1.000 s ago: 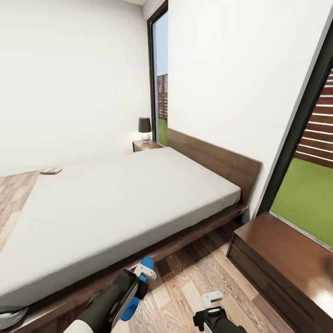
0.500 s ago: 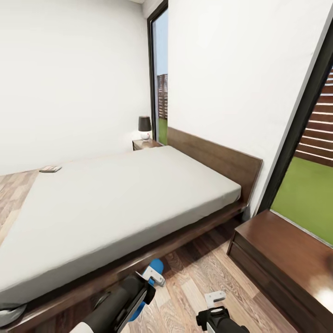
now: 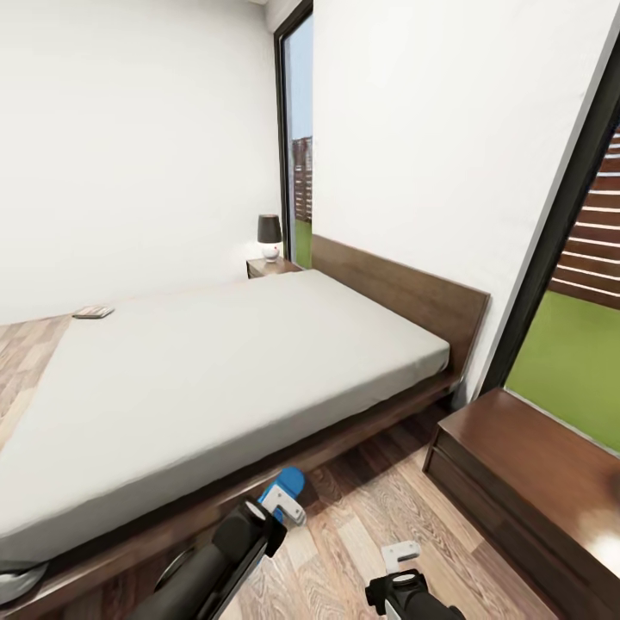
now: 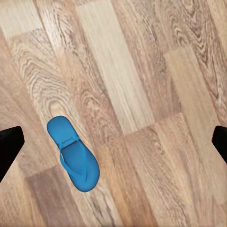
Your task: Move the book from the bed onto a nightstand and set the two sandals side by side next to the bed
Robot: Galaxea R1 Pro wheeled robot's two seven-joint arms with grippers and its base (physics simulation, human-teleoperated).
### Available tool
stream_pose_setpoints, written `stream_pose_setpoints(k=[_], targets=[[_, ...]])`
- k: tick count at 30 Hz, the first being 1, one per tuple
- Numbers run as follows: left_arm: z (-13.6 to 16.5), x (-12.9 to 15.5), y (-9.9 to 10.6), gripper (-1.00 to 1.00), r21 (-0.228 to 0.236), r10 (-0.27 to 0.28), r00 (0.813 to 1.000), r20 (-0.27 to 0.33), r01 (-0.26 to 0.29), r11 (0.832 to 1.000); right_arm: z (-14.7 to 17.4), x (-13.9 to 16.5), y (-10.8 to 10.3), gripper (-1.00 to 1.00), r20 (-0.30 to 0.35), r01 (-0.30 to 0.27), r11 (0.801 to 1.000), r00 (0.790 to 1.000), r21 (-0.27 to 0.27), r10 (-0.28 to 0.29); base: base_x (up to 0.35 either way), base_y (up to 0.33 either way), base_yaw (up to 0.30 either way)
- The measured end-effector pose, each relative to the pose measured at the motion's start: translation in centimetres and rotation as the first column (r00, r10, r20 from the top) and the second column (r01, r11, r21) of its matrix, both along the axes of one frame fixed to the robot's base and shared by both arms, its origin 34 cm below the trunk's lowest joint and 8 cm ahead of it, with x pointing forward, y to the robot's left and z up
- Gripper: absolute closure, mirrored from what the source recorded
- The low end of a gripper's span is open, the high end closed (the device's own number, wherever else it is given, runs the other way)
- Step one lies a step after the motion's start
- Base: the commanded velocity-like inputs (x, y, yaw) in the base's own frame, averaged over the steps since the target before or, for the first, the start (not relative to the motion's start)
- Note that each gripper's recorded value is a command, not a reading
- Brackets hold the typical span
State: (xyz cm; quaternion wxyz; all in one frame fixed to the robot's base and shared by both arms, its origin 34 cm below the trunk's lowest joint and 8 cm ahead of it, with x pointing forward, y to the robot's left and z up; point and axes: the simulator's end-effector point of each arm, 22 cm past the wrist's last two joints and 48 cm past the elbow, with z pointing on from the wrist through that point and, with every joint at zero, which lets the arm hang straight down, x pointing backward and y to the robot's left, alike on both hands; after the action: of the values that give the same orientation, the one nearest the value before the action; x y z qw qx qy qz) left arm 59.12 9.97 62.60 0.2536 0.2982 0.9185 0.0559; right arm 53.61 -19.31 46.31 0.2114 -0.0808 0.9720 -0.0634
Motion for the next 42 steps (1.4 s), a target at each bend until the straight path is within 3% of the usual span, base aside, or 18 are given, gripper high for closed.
stream_pose_setpoints(k=[11,18,23,30,42], targets=[[-1.1,0.5,0.8,1.0,0.052,0.002,0.998,0.064,-0.005,0.999,-2.2,-0.2,-0.9,-1.0,0.002,0.001,1.0,1.0,-0.012,-0.001,0.0,0.0,0.0],[-2.5,0.2,0.5,1.0,0.068,-0.011,0.997,0.076,0.005,0.998,-3.7,-0.5,-4.1,-1.0,-0.006,0.02,0.999,1.0,-0.05,-0.02,0.0,0.0,0.0],[-3.5,-0.2,0.0,1.0,0.078,-0.029,0.996,0.079,0.023,0.997,-4.8,-0.8,-5.0,-1.0,-0.012,0.027,0.998,1.0,-0.06,-0.027,0.0,0.0,0.0],[-5.0,-0.5,-0.2,1.0,0.083,-0.038,0.996,0.08,0.032,0.996,-6.5,-1.9,-3.5,-1.0,-0.057,0.011,0.999,0.998,-0.053,-0.014,0.0,0.0,0.0],[-7.5,-1.1,-0.4,1.0,0.092,-0.053,0.995,0.082,0.045,0.995,-9.0,-3.0,-0.3,-1.0,-0.097,-0.109,0.991,0.99,-0.075,0.101,0.0,0.0,0.0]])
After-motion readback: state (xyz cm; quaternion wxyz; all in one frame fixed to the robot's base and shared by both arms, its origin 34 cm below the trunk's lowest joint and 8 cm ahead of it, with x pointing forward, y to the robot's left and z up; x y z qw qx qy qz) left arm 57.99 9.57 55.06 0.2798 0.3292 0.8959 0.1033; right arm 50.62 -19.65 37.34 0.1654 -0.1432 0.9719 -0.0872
